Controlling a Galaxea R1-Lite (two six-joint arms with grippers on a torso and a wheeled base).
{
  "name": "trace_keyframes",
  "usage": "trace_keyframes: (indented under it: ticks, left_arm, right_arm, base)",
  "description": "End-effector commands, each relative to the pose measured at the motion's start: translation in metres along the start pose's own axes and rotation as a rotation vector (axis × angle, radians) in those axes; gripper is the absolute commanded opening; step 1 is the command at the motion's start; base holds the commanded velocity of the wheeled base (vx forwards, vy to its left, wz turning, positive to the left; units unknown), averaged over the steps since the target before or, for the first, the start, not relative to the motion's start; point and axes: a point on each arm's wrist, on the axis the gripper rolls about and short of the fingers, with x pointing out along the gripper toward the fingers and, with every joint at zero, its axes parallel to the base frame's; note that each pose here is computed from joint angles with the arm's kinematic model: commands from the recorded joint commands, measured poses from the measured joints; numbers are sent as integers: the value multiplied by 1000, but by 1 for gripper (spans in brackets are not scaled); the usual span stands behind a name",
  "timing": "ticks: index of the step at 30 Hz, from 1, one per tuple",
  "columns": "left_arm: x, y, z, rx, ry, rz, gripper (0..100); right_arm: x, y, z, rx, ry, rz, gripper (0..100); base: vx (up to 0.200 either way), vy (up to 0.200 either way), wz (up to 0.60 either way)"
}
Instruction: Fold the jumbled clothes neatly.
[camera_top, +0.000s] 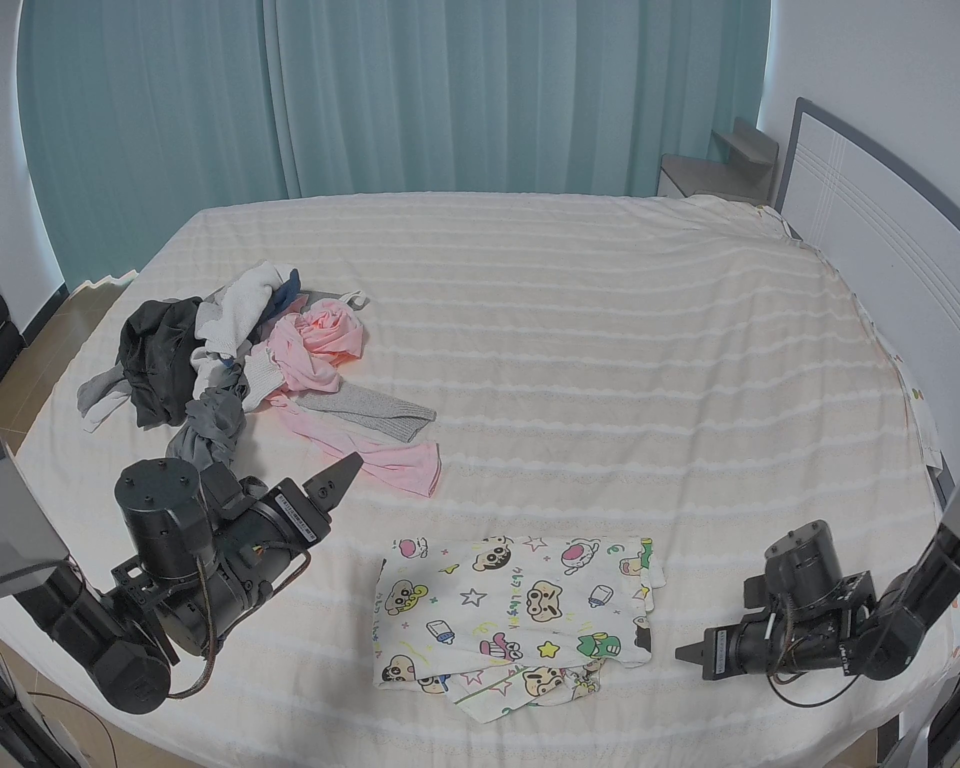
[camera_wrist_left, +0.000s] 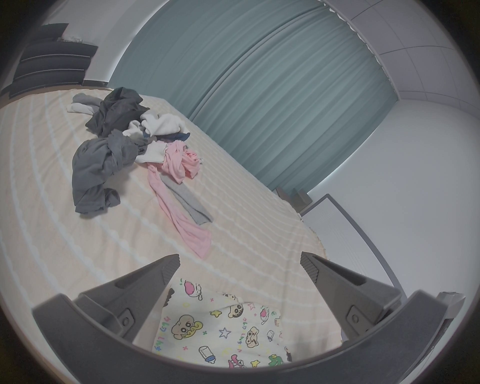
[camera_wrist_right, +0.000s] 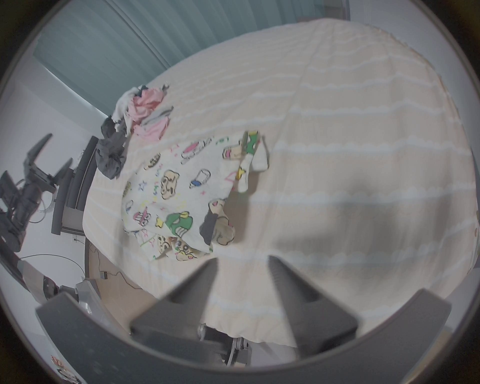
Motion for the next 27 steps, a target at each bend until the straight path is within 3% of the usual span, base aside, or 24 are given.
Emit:
trace_keyframes:
  ticks: [1,6,9,11,14,21,23,27]
  left_arm:
    - [14,20,-26,11,134,58,100]
    - [18,39,-44,5,278,69,100]
    - [17,52,-51,-11,360,85,100]
    - [18,56,-55,-11,401,87,100]
    - [24,63,-66,-9,485,111,100]
    - [39,79,-87,-11,573,150,100]
    - [42,89,-96,47,620,145,100]
    - [53,91,-98,75,609,130,100]
  right_arm:
    - [-54,-14,1,6,-198,-1,100]
    - [-99,-22,1,36,-410,18,100]
    - [-139,-32,-9,37,-598,39,100]
    - [-151,-36,-16,25,-642,53,100]
    - [-161,-38,-27,-8,-618,121,100]
    - [-167,-39,-30,-12,-604,119,100]
    - [-170,-40,-27,-1,-627,112,100]
    - [-171,-42,-27,2,-621,135,100]
  base:
    - [0,0,0]
    - [0,0,0]
    - [0,0,0]
    - [0,0,0]
    - [0,0,0]
    - [0,0,0]
    - [0,0,0]
    - [0,0,0]
